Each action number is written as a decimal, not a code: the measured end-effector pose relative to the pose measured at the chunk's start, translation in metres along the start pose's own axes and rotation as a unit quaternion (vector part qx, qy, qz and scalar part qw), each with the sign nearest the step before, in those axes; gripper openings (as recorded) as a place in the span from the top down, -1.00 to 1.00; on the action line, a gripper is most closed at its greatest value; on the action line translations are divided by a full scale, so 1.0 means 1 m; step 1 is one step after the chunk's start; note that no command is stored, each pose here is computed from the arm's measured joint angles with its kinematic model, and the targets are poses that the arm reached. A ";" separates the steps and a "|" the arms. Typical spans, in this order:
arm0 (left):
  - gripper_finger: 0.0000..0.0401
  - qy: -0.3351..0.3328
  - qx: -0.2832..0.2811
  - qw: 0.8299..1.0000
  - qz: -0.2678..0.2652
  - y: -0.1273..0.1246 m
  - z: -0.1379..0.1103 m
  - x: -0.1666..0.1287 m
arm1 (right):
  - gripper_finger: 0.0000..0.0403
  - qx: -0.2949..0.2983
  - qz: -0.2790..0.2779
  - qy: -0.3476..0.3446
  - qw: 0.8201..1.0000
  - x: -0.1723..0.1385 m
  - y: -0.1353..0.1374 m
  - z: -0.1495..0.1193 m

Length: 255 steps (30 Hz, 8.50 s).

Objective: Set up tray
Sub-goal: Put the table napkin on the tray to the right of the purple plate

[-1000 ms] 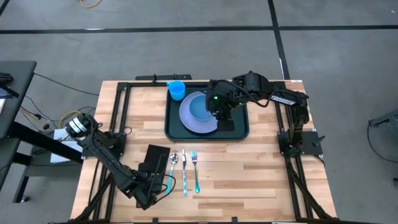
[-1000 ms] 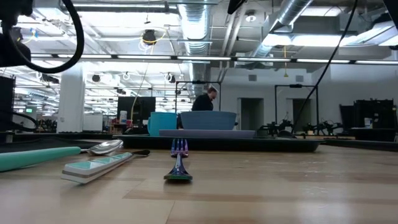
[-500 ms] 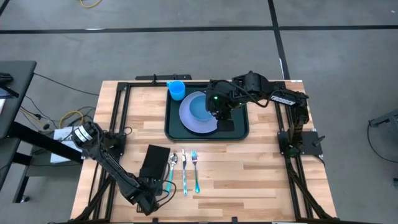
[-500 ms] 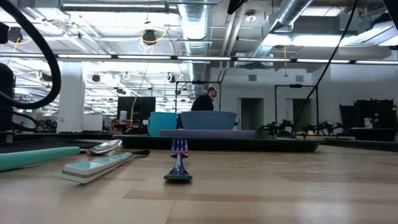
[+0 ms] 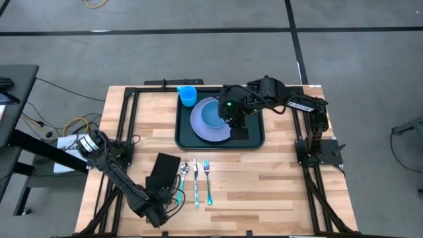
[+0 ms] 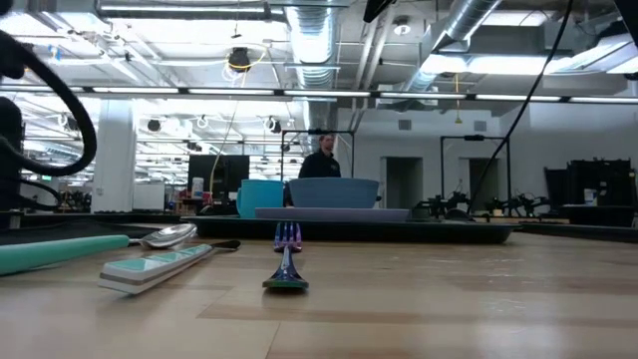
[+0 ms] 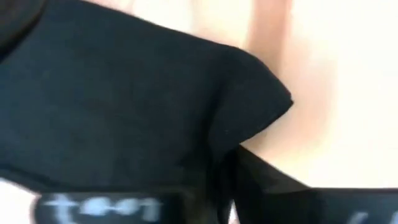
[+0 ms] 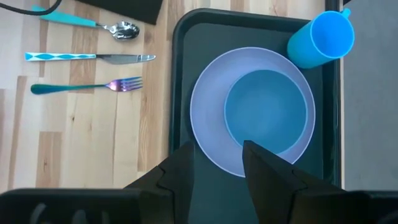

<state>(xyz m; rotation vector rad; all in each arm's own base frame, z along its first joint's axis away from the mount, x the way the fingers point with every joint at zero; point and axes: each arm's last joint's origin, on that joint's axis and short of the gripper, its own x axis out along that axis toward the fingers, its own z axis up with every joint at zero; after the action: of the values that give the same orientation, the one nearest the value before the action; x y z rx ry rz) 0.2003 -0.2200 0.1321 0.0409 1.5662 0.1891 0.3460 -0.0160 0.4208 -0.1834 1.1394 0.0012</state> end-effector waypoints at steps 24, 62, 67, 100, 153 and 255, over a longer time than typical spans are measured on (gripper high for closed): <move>0.98 -0.108 -0.052 0.984 0.129 0.011 0.013 -0.140 | 0.37 -0.006 0.002 0.007 1.000 0.000 0.001 -0.001; 0.96 -0.412 -0.146 0.898 0.056 0.191 -0.045 -0.269 | 0.37 -0.052 0.172 -0.063 0.982 0.118 -0.004 -0.051; 0.98 -0.393 -0.119 0.911 0.042 0.196 -0.034 -0.268 | 0.37 -0.081 0.163 -0.192 0.964 0.114 0.011 -0.049; 0.96 -0.339 -0.010 0.941 0.001 0.194 0.043 -0.247 | 0.37 -0.240 -0.019 -0.510 0.826 0.096 0.052 -0.019; 0.96 -0.356 0.045 0.932 -0.051 0.201 0.079 -0.238 | 0.37 -0.255 -0.120 -0.471 0.836 0.097 0.054 -0.018; 0.13 -0.530 0.030 0.848 -0.012 0.135 0.022 -0.179 | 1.00 0.411 -0.011 -0.256 0.875 0.091 -0.028 -0.208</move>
<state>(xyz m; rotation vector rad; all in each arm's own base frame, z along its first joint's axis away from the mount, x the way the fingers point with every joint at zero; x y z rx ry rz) 0.2110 -0.1110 0.3291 0.1492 0.4577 0.0663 0.1996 -0.0819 0.2582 0.5430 0.5276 -0.4301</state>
